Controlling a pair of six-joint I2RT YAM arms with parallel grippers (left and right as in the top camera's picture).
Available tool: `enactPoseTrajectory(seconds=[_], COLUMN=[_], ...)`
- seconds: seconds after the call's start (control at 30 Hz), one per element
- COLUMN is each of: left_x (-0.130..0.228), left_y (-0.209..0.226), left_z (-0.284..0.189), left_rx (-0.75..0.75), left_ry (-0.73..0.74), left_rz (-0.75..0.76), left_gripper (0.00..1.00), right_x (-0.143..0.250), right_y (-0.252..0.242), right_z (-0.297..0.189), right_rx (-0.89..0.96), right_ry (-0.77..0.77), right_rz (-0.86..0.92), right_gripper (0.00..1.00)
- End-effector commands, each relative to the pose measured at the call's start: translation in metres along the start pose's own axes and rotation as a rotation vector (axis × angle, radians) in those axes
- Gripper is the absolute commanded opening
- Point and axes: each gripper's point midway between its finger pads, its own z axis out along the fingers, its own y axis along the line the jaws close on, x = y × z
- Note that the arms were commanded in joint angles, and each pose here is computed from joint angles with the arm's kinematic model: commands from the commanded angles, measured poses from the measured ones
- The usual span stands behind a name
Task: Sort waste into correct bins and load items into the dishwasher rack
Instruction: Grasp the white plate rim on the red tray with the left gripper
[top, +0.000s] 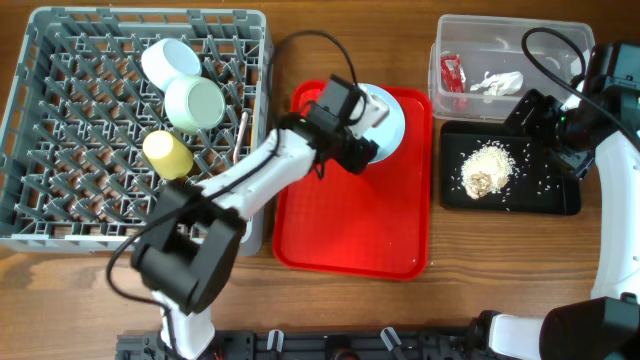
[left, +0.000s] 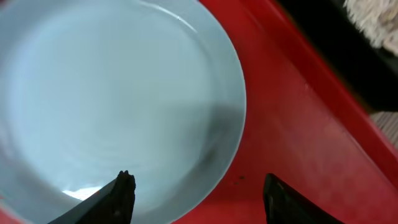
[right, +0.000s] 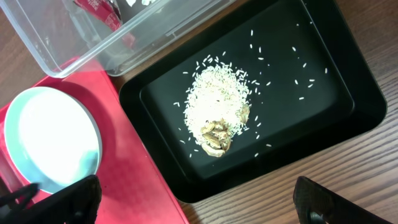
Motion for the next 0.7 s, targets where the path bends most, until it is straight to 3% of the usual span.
enactPoseTrajectory(seconds=[0.0, 0.2, 0.4, 0.67], left_x=[0.016, 0.041, 0.052, 0.048], left_y=[-0.002, -0.006, -0.011, -0.012], left_z=[0.022, 0.032, 0.031, 0.031], left_rx=[0.004, 0.019, 0.027, 0.027], left_ry=[0.054, 0.149, 0.193, 0.177], left_rz=[0.028, 0.013, 0.011, 0.016], left_gripper=[0.64, 0.45, 0.15, 0.04], right_x=[-0.001, -0.001, -0.001, -0.001], right_y=[0.002, 0.002, 0.002, 0.002], right_z=[-0.001, -0.001, -0.001, -0.001], right_rx=[-0.013, -0.013, -0.013, -0.013], right_ry=[0.0, -0.001, 0.0, 0.0], right_rz=[-0.013, -0.013, -0.013, -0.013], right_gripper=[1.0, 1.0, 1.0, 1.0])
